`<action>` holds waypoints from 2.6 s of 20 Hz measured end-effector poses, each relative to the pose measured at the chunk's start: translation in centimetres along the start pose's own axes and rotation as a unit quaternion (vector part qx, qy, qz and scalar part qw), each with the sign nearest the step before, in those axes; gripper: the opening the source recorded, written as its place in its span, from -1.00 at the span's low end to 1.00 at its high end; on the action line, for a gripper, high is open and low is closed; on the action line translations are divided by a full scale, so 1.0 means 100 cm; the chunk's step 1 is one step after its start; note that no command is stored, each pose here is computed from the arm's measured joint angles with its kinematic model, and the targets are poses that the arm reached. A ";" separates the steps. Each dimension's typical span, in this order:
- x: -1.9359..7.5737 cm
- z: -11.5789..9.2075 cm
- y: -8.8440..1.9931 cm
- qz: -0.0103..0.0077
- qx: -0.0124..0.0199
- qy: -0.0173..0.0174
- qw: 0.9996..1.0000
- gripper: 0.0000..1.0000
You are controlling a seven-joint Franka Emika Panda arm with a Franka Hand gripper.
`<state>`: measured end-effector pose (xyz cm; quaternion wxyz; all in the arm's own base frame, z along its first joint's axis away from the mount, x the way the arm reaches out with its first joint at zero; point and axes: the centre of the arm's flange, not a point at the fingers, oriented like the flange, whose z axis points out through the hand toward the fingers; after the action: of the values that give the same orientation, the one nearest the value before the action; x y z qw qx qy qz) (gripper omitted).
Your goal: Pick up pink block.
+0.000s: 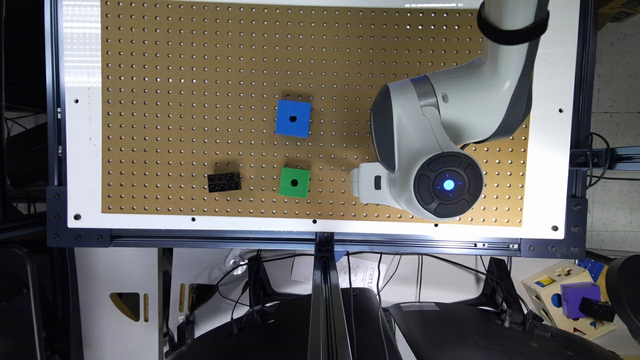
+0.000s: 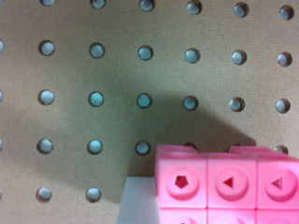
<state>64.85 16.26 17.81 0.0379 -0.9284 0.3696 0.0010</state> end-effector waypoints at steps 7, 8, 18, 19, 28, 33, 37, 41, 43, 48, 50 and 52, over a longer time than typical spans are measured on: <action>0.0019 -0.014 -0.001 0.000 -0.001 0.002 1.000 -1.00; 0.0019 -0.014 -0.001 0.000 -0.001 0.002 1.000 -1.00; 0.0014 -0.014 -0.001 0.000 -0.001 0.001 1.000 -1.00; 0.0014 -0.014 -0.001 0.000 -0.001 0.001 1.000 -1.00; 0.0014 -0.014 -0.001 0.000 -0.001 0.001 1.000 -1.00; 0.0014 -0.014 -0.001 0.000 -0.001 0.001 1.000 -1.00; 0.0014 -0.014 -0.001 0.000 -0.001 0.001 1.000 -1.00; 0.0014 -0.014 -0.001 0.000 -0.001 0.001 1.000 -1.00; 0.0014 -0.014 -0.001 0.000 -0.001 0.001 1.000 -1.00; 0.0014 -0.014 -0.001 0.000 -0.001 0.001 1.000 -1.00; 0.0014 -0.014 -0.001 0.000 -0.001 0.001 1.000 -1.00; 0.0014 -0.014 -0.001 0.000 -0.001 0.001 1.000 -1.00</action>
<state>64.97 16.13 19.17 0.0364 -0.9284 0.3698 0.0000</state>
